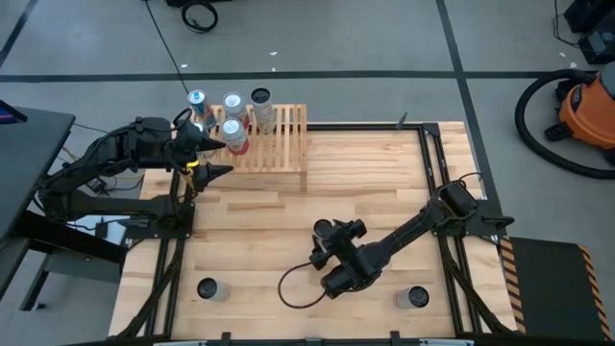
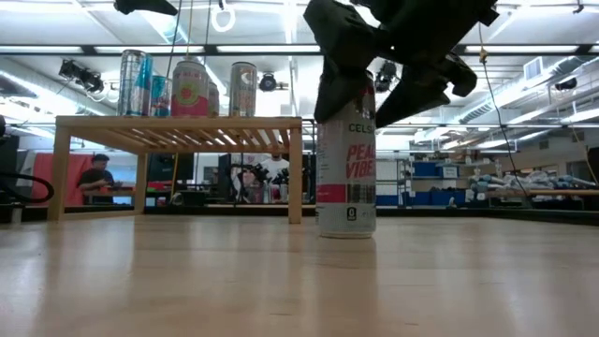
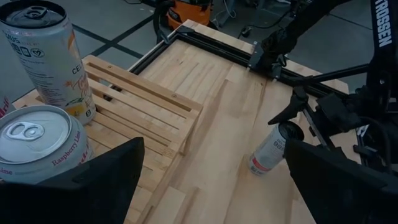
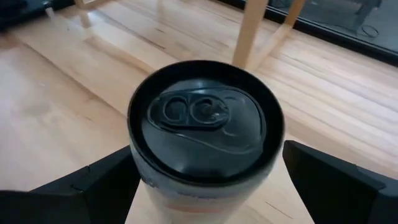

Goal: Place canned beverage on shelf
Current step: Put the top white and pink soda can on the shelf

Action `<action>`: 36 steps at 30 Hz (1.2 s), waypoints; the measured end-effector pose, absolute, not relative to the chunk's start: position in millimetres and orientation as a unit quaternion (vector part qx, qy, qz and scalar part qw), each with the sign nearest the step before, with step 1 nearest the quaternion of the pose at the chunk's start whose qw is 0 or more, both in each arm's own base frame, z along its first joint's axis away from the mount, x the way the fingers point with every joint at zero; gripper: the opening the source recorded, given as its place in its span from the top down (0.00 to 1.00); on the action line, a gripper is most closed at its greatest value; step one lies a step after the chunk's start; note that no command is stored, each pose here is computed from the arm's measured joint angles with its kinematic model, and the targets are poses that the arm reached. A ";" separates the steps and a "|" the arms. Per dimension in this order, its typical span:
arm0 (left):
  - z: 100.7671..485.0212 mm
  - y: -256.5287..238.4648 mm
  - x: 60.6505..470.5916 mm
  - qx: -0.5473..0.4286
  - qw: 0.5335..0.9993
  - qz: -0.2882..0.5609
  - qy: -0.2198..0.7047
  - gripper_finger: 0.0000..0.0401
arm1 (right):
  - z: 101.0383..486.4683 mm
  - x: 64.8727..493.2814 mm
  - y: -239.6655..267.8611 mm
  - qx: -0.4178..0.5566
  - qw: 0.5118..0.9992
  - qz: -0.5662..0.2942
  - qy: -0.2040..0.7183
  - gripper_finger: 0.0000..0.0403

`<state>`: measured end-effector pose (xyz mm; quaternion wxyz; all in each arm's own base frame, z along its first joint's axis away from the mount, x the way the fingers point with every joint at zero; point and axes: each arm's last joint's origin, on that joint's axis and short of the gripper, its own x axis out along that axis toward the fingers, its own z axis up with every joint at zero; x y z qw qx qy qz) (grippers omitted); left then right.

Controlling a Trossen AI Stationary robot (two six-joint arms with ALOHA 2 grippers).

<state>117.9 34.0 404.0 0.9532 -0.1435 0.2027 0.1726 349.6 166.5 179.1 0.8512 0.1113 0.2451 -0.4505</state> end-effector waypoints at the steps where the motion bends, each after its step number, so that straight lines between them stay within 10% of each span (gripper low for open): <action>1: 404.0 34.0 117.9 -0.144 0.953 0.173 0.202 0.03 | 179.0 348.8 166.3 0.115 0.849 -0.453 0.244 0.03; 36: 404.0 34.1 118.0 -0.147 0.953 0.173 0.202 0.03 | 188.3 360.4 178.7 0.169 0.872 -0.408 0.213 0.03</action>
